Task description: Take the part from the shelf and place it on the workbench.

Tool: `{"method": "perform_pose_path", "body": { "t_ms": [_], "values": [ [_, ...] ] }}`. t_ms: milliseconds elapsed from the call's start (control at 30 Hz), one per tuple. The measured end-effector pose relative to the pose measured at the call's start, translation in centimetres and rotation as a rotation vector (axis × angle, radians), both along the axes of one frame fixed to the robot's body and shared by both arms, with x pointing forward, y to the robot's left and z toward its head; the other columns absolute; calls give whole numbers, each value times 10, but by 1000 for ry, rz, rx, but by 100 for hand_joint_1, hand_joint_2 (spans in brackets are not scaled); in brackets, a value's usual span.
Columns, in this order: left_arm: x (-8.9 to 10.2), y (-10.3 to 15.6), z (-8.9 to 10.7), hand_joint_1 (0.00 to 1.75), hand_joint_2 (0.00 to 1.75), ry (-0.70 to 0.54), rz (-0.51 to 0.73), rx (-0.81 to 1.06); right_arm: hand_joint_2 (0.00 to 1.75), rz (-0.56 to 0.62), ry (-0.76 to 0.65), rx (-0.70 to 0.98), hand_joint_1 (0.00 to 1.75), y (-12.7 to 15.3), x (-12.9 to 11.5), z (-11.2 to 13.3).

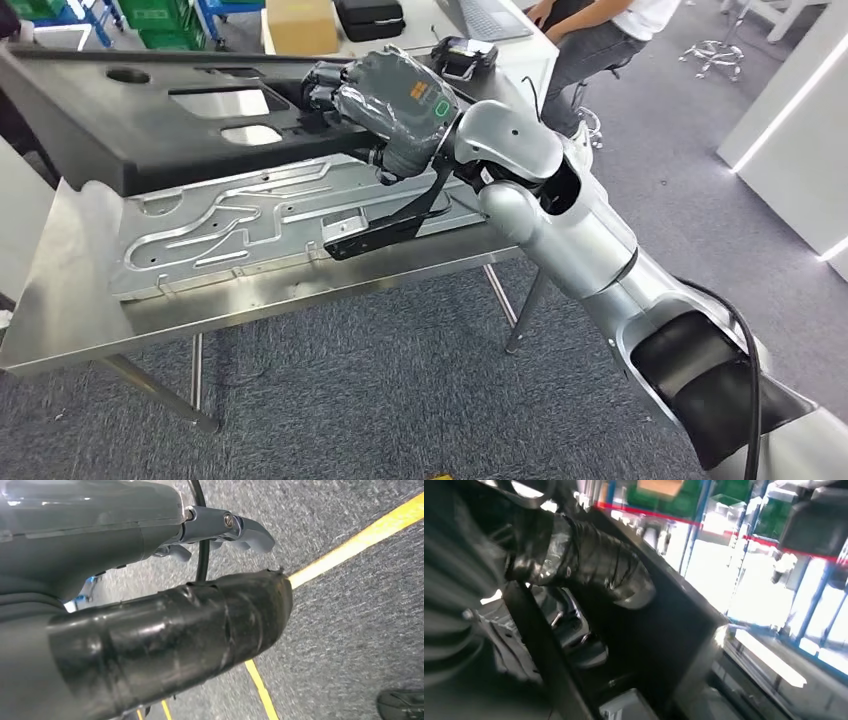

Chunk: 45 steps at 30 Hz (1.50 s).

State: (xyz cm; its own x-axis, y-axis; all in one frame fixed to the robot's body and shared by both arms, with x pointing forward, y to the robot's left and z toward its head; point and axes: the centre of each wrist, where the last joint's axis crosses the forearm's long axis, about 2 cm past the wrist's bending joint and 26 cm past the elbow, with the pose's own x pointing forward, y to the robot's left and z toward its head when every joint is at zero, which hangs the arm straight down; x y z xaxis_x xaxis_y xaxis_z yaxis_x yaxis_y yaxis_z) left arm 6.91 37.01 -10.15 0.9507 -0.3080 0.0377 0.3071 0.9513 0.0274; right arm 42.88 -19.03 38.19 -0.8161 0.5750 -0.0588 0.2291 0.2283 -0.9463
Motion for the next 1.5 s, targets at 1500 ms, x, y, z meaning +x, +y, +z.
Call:
{"method": "perform_pose_path", "body": {
  "t_ms": [1500],
  "values": [
    [-13, -12, -3, 0, 0, -4, 23, -12, 175, -360, 413, -339, 175, -15, 27, -163]
  ]
}}
